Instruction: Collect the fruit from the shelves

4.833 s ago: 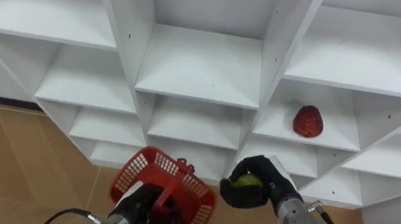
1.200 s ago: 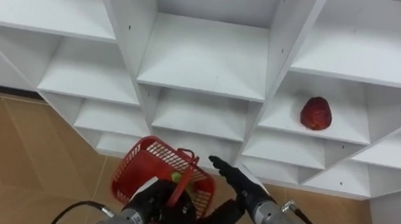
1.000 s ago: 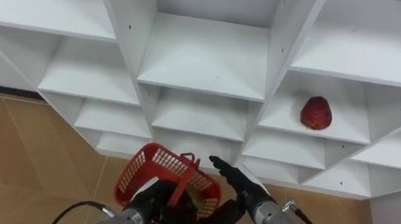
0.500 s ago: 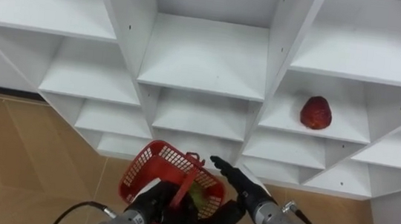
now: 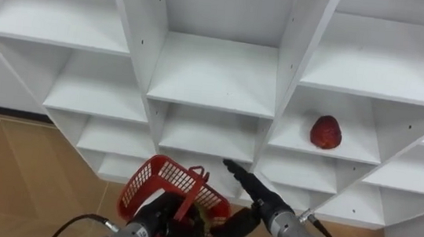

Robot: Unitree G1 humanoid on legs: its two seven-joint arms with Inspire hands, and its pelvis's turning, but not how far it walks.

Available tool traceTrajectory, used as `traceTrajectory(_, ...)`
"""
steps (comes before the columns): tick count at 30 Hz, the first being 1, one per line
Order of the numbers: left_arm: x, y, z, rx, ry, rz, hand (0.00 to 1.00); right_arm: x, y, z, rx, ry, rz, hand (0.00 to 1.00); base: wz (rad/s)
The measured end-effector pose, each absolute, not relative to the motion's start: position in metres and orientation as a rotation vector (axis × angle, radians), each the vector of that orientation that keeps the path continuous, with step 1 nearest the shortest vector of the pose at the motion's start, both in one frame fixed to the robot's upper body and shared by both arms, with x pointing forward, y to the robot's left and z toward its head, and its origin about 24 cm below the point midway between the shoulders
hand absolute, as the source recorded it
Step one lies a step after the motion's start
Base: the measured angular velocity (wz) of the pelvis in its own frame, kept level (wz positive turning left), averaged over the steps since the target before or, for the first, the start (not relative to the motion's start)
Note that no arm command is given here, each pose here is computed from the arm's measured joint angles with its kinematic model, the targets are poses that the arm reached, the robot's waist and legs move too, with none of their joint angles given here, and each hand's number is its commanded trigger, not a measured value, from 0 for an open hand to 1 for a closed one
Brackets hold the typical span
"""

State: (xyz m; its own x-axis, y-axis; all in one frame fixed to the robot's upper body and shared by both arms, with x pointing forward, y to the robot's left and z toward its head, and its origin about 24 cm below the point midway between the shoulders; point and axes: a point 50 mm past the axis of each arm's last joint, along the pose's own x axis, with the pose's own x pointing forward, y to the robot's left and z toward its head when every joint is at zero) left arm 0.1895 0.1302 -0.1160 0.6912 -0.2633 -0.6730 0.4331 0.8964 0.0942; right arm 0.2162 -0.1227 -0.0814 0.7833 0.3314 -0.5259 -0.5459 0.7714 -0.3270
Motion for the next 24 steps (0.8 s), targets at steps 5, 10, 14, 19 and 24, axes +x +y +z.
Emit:
traceTrajectory(5,0.192,0.138,-0.109,0.233,0.668,-0.35,1.0,0.214,-0.131,-0.077,-0.462,0.447,0.432,0.0,-0.06)
traceTrajectory(10,0.183,0.144,-0.111,0.223,0.676,-0.329,1.0,0.212,-0.138,-0.067,-0.417,0.395,0.358,0.0,-0.13)
traceTrajectory(14,0.178,0.146,-0.114,0.224,0.692,-0.323,1.0,0.208,-0.145,-0.066,-0.391,0.393,0.315,0.0,-0.09)
traceTrajectory(19,0.177,0.153,-0.111,0.209,0.677,-0.29,1.0,0.207,-0.153,-0.055,-0.388,0.336,0.274,0.0,-0.03)
traceTrajectory(24,0.176,0.159,-0.109,0.209,0.661,-0.266,1.0,0.208,-0.159,-0.052,-0.393,0.317,0.228,0.0,0.0)
